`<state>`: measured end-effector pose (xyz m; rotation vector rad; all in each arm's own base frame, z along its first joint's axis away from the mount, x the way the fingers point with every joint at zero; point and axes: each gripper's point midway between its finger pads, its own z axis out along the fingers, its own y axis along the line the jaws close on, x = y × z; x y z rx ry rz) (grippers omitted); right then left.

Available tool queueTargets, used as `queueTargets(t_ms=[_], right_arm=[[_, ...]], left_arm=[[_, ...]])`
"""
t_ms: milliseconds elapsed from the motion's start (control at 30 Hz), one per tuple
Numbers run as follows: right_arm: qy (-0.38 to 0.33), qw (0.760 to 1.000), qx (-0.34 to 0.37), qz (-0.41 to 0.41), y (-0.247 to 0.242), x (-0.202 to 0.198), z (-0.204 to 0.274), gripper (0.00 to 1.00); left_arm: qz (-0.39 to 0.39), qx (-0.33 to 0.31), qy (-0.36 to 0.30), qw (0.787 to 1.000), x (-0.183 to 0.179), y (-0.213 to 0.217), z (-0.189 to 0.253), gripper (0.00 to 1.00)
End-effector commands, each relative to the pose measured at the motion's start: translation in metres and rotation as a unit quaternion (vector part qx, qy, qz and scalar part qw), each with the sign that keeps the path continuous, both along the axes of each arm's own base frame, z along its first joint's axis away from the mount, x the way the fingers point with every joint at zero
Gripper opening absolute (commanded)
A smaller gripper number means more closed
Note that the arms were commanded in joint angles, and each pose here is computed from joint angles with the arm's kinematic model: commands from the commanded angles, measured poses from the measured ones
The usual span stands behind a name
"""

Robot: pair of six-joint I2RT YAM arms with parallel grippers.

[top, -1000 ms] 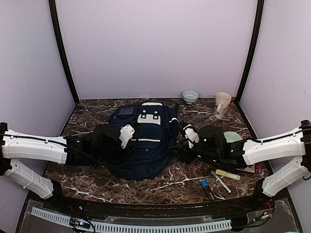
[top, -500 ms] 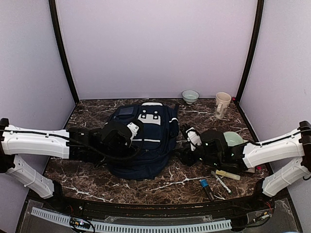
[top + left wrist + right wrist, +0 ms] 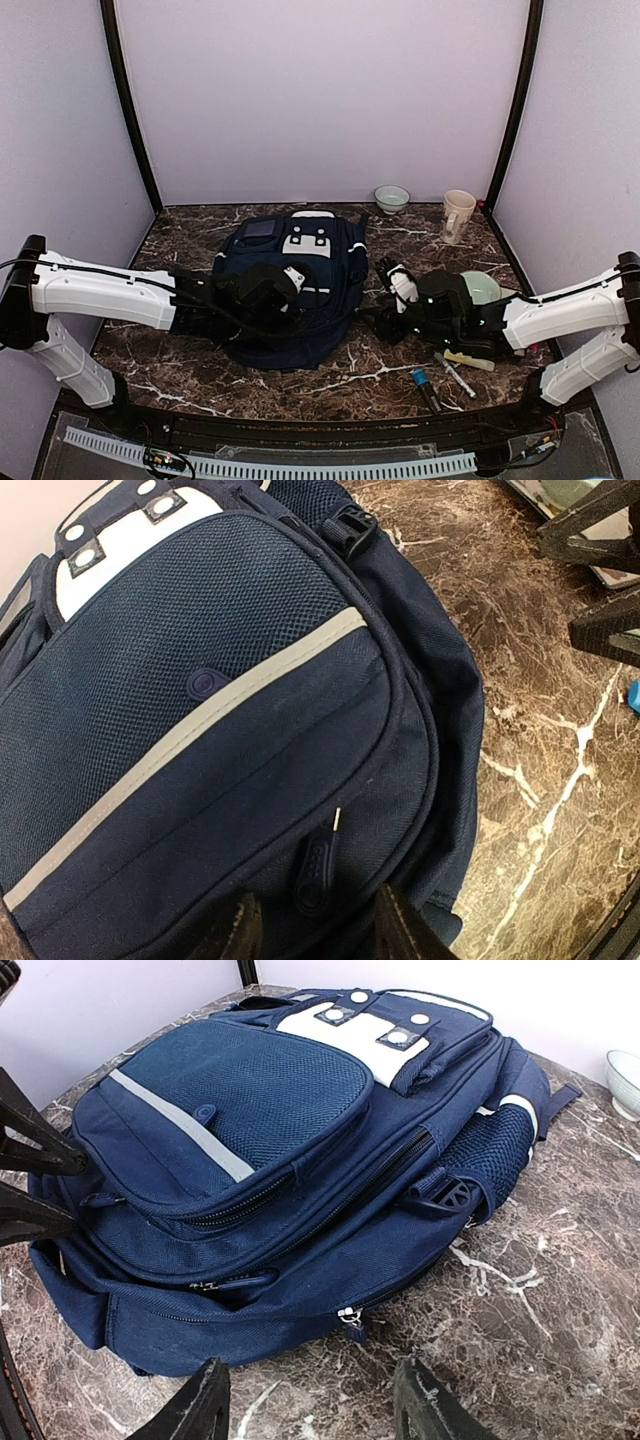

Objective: Pack the student bag
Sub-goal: Grab the upper front pocket of the student bag.

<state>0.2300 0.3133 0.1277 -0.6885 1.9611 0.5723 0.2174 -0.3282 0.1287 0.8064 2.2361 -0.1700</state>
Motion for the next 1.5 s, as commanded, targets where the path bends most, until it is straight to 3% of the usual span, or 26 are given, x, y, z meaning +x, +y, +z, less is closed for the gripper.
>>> queueTargets(t_ms=[0,300,367,500,533,833,1067,1233,1467], right_arm=[[-0.009,1.000,0.030,-0.001,0.000,0.000,0.013,0.56],[-0.004,0.999,0.033,0.001,-0.002,-0.003,0.010,0.56],[-0.003,0.999,0.035,0.002,-0.003,-0.004,0.010,0.56],[-0.004,0.999,0.041,0.002,-0.005,-0.006,0.012,0.56],[-0.008,0.999,0.044,0.004,-0.005,-0.006,0.013,0.56],[-0.071,0.995,0.050,0.051,0.000,-0.015,0.016,0.55],[-0.175,0.970,0.014,0.169,0.030,-0.043,0.011,0.59],[-0.223,0.958,-0.037,0.177,0.055,-0.032,0.011,0.61],[-0.270,0.943,-0.045,0.191,0.081,-0.023,0.032,0.63]], left_arm=[[-0.028,-0.005,-0.013,1.000,0.001,-0.014,0.007,0.40],[-0.014,0.036,-0.032,0.999,0.014,-0.016,-0.004,0.33],[-0.009,0.042,-0.038,0.998,0.017,-0.015,-0.005,0.28],[-0.010,0.049,-0.045,0.998,0.019,-0.015,-0.008,0.01],[-0.010,0.048,-0.047,0.998,0.019,-0.015,-0.008,0.00],[-0.008,0.032,-0.057,0.998,0.016,-0.005,0.004,0.00],[-0.007,0.009,-0.071,0.997,0.010,0.012,0.013,0.00],[-0.001,0.004,-0.070,0.998,0.008,0.024,0.011,0.00],[-0.002,-0.007,-0.069,0.998,0.004,0.033,0.010,0.00]])
